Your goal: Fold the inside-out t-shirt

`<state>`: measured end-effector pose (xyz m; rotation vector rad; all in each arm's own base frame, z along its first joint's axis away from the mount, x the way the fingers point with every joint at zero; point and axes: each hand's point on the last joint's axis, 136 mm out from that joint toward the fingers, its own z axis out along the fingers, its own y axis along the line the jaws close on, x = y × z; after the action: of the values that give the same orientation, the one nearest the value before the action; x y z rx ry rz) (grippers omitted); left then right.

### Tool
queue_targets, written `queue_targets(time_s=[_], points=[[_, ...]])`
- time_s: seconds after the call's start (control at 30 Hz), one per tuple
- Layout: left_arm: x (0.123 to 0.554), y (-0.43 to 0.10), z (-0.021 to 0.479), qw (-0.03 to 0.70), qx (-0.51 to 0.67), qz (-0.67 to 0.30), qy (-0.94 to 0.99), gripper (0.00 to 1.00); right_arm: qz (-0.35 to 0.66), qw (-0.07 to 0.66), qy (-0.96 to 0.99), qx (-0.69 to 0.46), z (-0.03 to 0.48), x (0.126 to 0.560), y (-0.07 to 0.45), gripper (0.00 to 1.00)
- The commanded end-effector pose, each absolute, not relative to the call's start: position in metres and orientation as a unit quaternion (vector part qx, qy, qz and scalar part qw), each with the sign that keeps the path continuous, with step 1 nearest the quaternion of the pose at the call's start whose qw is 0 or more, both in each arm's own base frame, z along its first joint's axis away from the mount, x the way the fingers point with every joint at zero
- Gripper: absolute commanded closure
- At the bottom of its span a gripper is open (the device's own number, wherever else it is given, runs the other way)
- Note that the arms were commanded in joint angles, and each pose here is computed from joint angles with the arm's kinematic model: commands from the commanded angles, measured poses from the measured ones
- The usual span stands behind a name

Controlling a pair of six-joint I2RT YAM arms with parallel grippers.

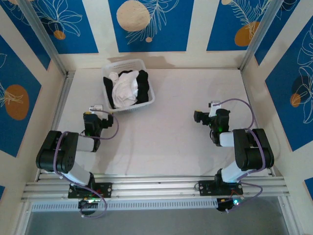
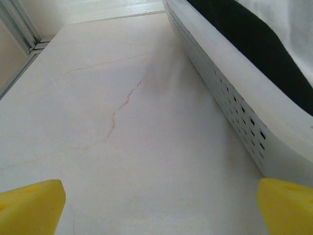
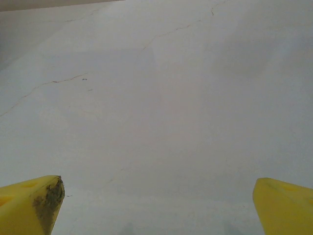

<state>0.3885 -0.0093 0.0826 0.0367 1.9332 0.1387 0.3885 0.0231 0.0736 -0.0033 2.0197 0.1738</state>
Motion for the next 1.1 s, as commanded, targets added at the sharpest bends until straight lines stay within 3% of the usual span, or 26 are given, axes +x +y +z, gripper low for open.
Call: queue_targets(time_s=[0.0,0.7,0.83,0.93,1.07], points=[[0.394,-0.009,0.093,0.582,0.012,0.05,0.812,0.0,0.079,0.557,0.827,-0.007,0.094,0.397,0.026,0.01],[0.393,0.001,0.097,0.583,-0.013,0.066,0.81,0.0,0.073,0.557,0.827,-0.003,0.094,0.396,0.024,0.01],[0.383,0.013,0.113,0.591,-0.042,0.082,0.802,0.0,0.033,0.544,0.838,0.032,0.123,0.393,0.013,0.01],[0.373,0.038,0.142,0.572,-0.111,0.119,0.804,0.0,0.07,0.552,0.823,0.11,0.163,0.38,-0.001,0.01],[0.383,0.004,0.168,0.545,-0.093,0.007,0.833,0.0,0.176,0.546,0.816,0.074,0.21,0.362,0.039,0.01]])
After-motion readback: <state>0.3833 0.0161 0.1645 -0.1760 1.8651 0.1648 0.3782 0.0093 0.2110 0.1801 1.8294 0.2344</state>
